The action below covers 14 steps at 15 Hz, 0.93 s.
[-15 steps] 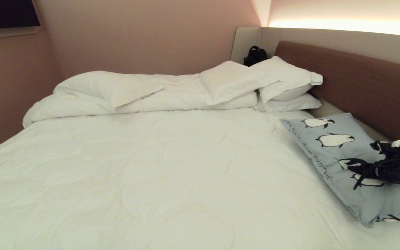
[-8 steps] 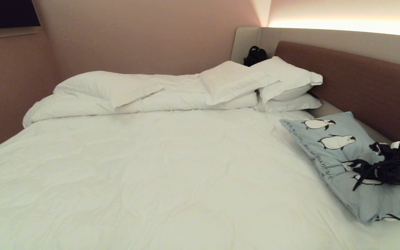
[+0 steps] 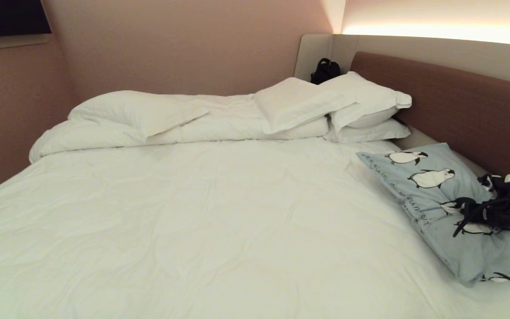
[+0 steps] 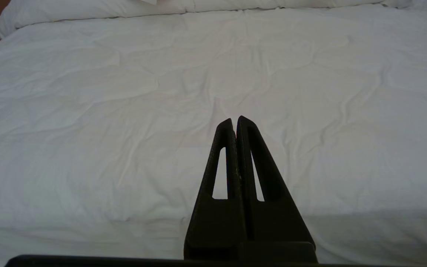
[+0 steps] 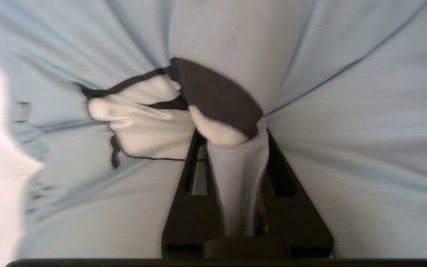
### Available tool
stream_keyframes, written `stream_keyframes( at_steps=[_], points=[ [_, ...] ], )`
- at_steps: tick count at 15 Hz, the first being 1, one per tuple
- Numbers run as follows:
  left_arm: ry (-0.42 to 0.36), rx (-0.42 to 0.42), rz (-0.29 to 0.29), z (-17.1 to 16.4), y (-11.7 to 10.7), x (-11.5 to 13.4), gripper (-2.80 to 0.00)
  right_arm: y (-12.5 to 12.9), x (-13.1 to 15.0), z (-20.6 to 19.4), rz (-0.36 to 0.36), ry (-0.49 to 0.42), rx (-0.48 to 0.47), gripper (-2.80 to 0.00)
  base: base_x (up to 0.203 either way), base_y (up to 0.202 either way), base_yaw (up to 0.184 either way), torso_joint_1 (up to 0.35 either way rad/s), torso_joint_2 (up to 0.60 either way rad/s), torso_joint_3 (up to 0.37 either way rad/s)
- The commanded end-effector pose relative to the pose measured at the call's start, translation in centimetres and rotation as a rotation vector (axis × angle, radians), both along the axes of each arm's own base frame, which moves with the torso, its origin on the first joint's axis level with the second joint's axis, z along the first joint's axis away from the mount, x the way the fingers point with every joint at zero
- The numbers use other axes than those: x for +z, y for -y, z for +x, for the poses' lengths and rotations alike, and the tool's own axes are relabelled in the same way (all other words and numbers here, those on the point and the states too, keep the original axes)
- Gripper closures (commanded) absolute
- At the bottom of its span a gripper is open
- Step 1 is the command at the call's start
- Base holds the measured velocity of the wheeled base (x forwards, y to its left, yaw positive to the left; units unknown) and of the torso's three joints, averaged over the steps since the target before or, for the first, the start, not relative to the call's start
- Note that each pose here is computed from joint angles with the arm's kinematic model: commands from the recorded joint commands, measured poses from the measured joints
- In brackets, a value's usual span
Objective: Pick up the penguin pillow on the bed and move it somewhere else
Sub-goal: Pick up the pillow
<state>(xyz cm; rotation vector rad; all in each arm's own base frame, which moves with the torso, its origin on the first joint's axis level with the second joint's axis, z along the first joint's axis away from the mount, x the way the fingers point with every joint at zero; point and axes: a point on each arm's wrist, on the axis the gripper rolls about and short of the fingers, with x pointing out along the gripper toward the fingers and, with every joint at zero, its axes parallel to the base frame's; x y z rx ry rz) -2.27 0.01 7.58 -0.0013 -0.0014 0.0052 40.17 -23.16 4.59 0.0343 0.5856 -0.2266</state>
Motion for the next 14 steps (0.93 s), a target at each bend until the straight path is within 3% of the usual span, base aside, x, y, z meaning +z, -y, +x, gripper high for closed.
stream_keyframes(
  at_steps=[1,7,14],
  points=[
    [0.0,0.001,0.0,0.0,0.0,0.0,0.0,-0.5,2.8,-0.5,0.009,0.065,0.014,0.0,0.0,0.0,0.0,0.0,0.0,0.0],
    [0.0,0.001,0.0,0.0,0.0,0.0,0.0,-3.0,8.2,-1.5,0.058,0.164,-0.002,0.0,0.0,0.0,0.0,0.0,0.0,0.0],
    [0.0,0.001,0.0,0.0,0.0,0.0,0.0,-7.4,14.6,-2.6,0.051,0.29,0.064,0.0,0.0,0.0,0.0,0.0,0.0,0.0]
  ],
)
